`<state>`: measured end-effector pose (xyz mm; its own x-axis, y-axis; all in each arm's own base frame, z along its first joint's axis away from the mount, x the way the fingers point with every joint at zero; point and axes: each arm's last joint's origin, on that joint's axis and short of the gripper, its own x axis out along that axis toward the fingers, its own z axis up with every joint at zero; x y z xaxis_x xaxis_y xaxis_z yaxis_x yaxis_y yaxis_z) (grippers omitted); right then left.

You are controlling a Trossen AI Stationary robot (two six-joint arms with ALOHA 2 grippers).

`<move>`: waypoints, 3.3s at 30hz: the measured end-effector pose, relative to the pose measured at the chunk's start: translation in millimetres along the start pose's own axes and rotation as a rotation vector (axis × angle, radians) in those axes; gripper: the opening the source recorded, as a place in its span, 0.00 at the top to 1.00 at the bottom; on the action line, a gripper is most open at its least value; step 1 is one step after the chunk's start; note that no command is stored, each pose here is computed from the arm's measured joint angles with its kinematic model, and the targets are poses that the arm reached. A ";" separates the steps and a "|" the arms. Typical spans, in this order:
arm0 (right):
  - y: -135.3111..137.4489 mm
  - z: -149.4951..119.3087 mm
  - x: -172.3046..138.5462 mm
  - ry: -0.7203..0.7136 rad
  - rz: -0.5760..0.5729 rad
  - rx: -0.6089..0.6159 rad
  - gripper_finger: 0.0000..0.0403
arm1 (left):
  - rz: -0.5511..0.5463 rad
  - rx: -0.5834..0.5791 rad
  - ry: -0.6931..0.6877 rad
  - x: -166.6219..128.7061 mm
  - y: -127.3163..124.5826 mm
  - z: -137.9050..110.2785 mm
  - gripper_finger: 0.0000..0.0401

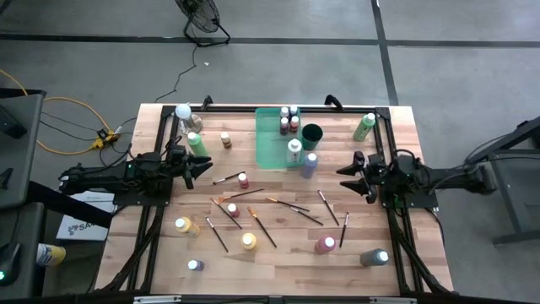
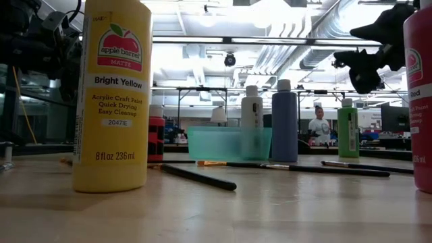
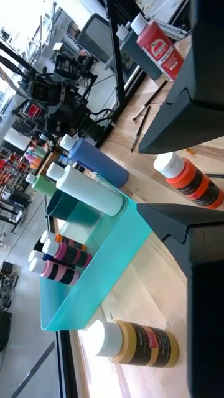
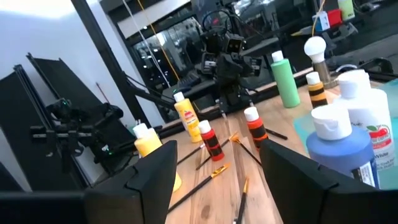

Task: Pick & Place Paint Supplies
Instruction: Put the yellow paint bottle into the green bin

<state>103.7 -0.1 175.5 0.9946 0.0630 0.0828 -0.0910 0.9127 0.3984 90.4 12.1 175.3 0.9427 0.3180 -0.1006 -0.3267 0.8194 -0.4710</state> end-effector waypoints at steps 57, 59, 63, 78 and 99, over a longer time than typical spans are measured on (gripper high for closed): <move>-17.3 -2.7 -6.6 -0.013 -0.263 -0.059 0.45 | -0.002 -0.001 -0.003 0.0 -0.1 0.2 0.66; -17.3 -2.8 -6.6 -0.013 -0.263 -0.059 0.45 | -0.011 -0.006 -0.019 0.0 -0.8 1.5 0.66; -17.3 -2.8 -6.6 -0.013 -0.263 -0.059 0.45 | -0.029 -0.017 -0.050 0.1 -2.3 3.9 0.66; -17.4 -2.9 -6.6 -0.013 -0.263 -0.059 0.45 | 0.010 0.239 0.061 9.6 -34.1 53.0 0.66; -17.4 -2.9 -6.5 -0.012 -0.264 -0.059 0.45 | 0.485 0.401 0.683 114.5 -26.8 152.7 0.33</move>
<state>98.9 -15.3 165.3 0.9828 -0.1847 -0.0055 0.1747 0.9189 0.3537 196.8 99.3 310.3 0.4908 0.4236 -0.7613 -0.5743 0.8145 0.0829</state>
